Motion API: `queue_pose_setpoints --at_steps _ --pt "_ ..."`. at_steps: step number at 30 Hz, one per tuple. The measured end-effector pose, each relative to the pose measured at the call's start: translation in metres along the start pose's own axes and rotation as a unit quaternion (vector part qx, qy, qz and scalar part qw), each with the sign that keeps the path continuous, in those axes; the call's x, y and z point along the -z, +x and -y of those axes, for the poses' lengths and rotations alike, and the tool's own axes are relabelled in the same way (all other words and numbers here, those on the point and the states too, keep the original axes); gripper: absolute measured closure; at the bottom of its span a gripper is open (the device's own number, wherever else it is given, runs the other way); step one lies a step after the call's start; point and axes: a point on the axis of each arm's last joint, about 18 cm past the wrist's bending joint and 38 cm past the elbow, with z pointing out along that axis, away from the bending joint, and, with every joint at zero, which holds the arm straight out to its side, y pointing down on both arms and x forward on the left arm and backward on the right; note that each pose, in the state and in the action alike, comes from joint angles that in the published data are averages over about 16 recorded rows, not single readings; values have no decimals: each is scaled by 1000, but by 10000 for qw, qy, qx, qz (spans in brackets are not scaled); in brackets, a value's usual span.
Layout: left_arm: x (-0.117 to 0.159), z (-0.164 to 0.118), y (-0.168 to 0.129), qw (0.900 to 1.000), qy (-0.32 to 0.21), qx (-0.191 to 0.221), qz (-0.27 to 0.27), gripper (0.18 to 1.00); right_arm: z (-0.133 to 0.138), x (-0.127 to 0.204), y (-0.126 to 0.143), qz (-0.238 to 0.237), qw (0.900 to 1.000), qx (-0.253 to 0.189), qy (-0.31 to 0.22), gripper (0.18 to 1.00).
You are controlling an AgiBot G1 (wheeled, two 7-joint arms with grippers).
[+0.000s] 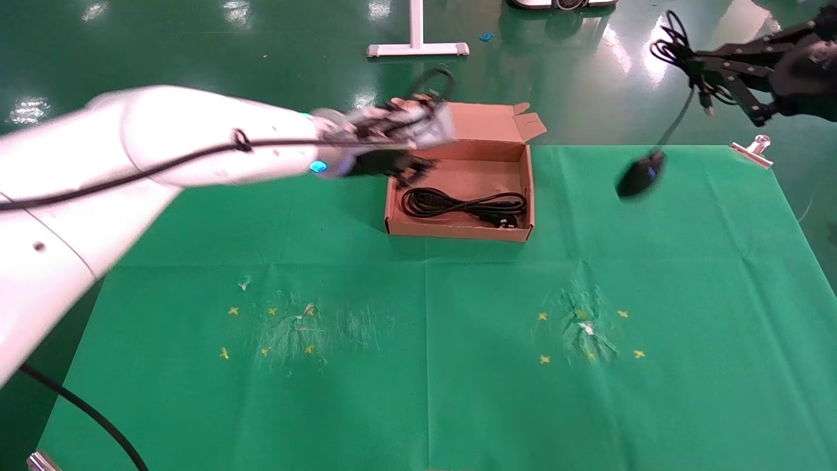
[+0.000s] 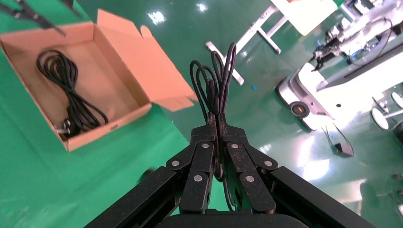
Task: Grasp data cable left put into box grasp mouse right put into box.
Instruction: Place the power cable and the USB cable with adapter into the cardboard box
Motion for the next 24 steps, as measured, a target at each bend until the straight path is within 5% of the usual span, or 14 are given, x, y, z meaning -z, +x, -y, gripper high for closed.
queue_pose_setpoints --at_steps 14,24 --pt "89 -118 -96 9846 -1353 488 993 543 49 -48 -25 360 9974 291 561 988" --pt "112 -133 -100 9803 -1520 531 1148 344 83 -107 -95 1190 9891 360 794 988"
